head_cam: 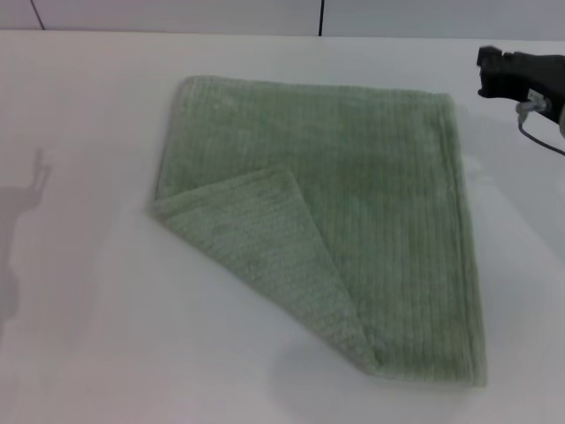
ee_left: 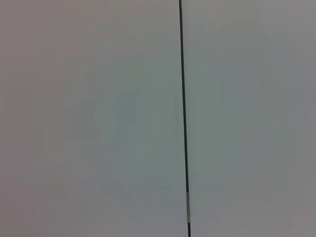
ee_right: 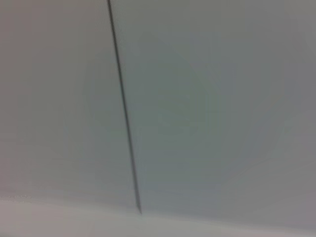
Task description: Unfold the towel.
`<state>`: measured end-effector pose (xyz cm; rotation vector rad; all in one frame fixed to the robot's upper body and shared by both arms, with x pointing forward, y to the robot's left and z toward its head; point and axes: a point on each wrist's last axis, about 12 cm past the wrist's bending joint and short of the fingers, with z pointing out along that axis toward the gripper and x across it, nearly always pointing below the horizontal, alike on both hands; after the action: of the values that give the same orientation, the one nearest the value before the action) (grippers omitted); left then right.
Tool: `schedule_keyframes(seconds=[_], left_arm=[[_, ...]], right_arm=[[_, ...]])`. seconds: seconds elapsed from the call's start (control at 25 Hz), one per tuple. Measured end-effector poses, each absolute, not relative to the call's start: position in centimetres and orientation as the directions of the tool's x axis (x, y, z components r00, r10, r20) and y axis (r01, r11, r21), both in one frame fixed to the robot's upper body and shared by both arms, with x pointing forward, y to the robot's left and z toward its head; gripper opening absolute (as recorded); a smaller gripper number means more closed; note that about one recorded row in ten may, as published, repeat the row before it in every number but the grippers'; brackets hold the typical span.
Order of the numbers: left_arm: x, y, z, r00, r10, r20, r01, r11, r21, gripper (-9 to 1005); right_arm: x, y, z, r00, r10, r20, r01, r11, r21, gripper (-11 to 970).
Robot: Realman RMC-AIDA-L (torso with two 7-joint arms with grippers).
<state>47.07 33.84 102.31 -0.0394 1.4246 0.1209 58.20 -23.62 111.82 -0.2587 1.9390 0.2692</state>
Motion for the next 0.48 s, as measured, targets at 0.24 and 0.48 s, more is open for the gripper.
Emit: schedule_keyframes(seconds=[0.24, 0.48], left_arm=[[47.4, 33.7, 102.4, 0.146, 0.059, -0.987, -0.098, 0.994, 0.045, 850], [48.4, 31.3, 103.0, 0.174, 0.052, -0.983, 0.027, 0.998, 0.057, 849]], right_arm=[[59.7, -21.9, 114.2, -0.575, -0.200, -0.793, -0.263, 0.963, -0.053, 0], [61.0, -19.7, 114.8, -0.654, -0.274, -0.705, -0.370, 0.929, -0.018, -1]])
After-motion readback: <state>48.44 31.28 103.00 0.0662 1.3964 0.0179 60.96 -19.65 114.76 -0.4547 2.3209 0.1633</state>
